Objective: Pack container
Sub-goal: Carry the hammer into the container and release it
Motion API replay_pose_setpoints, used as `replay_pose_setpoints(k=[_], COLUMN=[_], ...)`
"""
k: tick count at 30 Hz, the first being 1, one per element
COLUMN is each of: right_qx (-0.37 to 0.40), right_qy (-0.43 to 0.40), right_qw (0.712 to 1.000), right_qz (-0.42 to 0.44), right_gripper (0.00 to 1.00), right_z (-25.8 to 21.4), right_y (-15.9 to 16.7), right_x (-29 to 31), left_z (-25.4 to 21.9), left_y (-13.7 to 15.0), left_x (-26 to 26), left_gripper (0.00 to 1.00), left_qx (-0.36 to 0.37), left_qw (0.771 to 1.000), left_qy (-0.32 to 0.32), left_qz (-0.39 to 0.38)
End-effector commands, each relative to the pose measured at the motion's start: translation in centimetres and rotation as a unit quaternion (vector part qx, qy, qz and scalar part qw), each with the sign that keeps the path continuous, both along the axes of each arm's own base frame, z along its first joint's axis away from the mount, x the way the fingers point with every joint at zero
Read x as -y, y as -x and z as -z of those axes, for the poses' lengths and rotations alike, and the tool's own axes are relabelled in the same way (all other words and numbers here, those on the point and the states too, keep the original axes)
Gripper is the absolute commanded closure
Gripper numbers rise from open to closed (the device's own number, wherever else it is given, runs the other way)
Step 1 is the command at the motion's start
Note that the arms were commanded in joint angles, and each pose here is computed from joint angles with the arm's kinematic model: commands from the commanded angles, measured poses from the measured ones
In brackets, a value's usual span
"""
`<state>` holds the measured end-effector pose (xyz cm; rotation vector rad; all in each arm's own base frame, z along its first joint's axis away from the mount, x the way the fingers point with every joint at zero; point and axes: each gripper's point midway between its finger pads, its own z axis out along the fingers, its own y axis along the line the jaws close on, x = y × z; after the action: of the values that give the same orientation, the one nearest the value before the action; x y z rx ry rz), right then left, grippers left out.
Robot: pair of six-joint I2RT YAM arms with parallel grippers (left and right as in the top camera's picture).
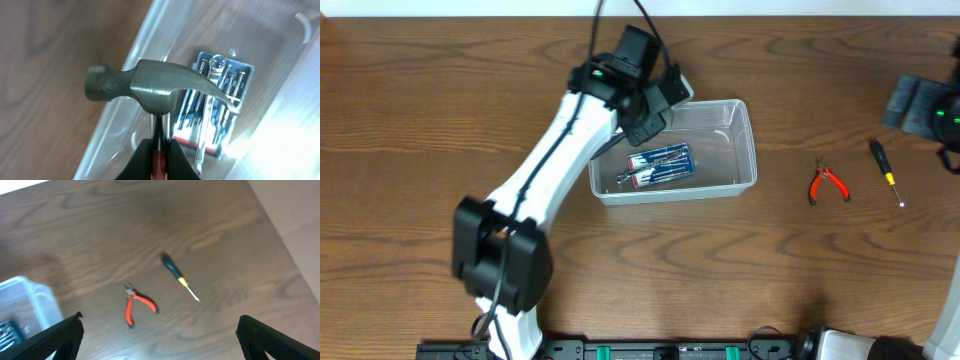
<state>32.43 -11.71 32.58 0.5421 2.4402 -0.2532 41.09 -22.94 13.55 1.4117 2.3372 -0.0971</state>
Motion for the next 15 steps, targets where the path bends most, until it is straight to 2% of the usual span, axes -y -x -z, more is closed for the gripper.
replay_pose_setpoints(k=[1, 8, 15], right_qx=[0.008, 0.009, 0.006], right_qy=[-0.028, -0.039, -0.039], right_qw=[0.999, 0.999, 0.999], right_qz=[0.031, 0.037, 0.036], right_gripper=[0.01, 0.01, 0.01], right_z=[0.1, 0.3, 0.4], right_y=[0.5, 0.8, 0.9], right_x=[1.4, 1.8, 1.8], left_z=[2.6, 6.8, 6.8], left_y=[-0.1, -0.4, -1.1], left_x=[0.5, 0.8, 1.9], left_gripper=[0.94, 0.94, 0.94], left_qx=[-0.017, -0.046, -0.027], left_qw=[1.0, 0.998, 0.999], left_qy=[-0.015, -0.031, -0.023], left_qz=[0.016, 0.02, 0.032])
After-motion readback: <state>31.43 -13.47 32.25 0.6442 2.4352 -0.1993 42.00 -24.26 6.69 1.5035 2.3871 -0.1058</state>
